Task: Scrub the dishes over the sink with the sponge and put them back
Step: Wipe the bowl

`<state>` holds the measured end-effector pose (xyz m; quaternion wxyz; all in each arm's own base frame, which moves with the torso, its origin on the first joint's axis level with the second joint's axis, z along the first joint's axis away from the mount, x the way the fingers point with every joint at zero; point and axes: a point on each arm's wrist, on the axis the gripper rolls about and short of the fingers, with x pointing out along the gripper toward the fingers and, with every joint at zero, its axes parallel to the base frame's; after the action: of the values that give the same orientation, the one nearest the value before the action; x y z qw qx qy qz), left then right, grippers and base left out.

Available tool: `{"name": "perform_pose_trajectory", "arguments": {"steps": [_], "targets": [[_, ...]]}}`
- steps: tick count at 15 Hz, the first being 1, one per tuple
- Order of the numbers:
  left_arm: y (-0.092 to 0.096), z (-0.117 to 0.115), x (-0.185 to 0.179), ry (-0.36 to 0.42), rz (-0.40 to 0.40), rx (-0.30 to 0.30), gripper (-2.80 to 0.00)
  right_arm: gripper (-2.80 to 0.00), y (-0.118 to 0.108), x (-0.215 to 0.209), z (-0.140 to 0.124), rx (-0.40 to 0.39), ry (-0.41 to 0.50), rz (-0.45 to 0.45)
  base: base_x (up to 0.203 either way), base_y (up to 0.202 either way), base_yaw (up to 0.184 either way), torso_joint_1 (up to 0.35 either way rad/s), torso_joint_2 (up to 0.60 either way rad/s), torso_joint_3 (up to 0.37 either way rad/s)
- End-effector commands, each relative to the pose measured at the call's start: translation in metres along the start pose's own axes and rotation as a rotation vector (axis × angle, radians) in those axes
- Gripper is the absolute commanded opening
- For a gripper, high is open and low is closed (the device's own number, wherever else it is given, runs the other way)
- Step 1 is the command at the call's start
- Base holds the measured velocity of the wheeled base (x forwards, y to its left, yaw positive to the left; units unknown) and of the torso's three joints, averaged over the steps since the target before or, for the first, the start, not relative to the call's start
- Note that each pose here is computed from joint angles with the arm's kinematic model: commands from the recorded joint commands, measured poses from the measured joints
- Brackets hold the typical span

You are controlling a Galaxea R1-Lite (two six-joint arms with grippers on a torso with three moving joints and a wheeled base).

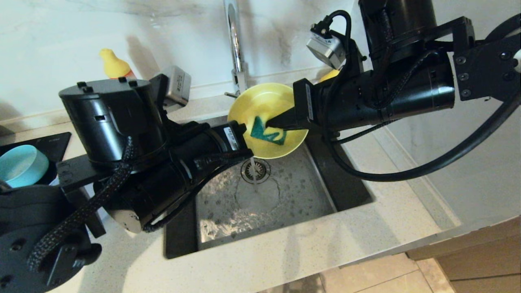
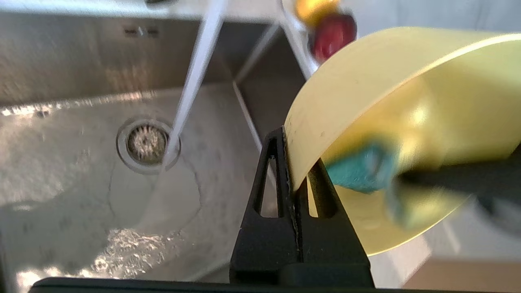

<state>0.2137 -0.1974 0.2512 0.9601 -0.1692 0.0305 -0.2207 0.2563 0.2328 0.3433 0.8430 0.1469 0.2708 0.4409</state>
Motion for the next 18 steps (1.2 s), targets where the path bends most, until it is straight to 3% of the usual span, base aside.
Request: {"name": "perform_pose_trajectory", "arguments": {"steps": [1, 9, 18], "targets": [[-0.001, -0.007, -0.003, 0.023, -0.005, 0.006, -2.8, -2.8, -0.001, -0.011, 0.006, -0.002, -0.035, -0.003, 0.0, 0.0, 0.0, 0.0, 0.0, 0.0], [0.0, -0.007, -0.004, 0.018, 0.001, 0.004, -2.8, -2.8, -0.006, -0.034, 0.017, 0.001, -0.095, -0.028, 0.0, 0.0, 0.0, 0.0, 0.0, 0.0], [0.003, 0.015, 0.003, -0.057, 0.025, -0.021, -2.8, -2.8, -0.005, -0.041, 0.004, 0.034, -0.003, -0.051, 0.0, 0.0, 0.0, 0.0, 0.0, 0.0]]}}
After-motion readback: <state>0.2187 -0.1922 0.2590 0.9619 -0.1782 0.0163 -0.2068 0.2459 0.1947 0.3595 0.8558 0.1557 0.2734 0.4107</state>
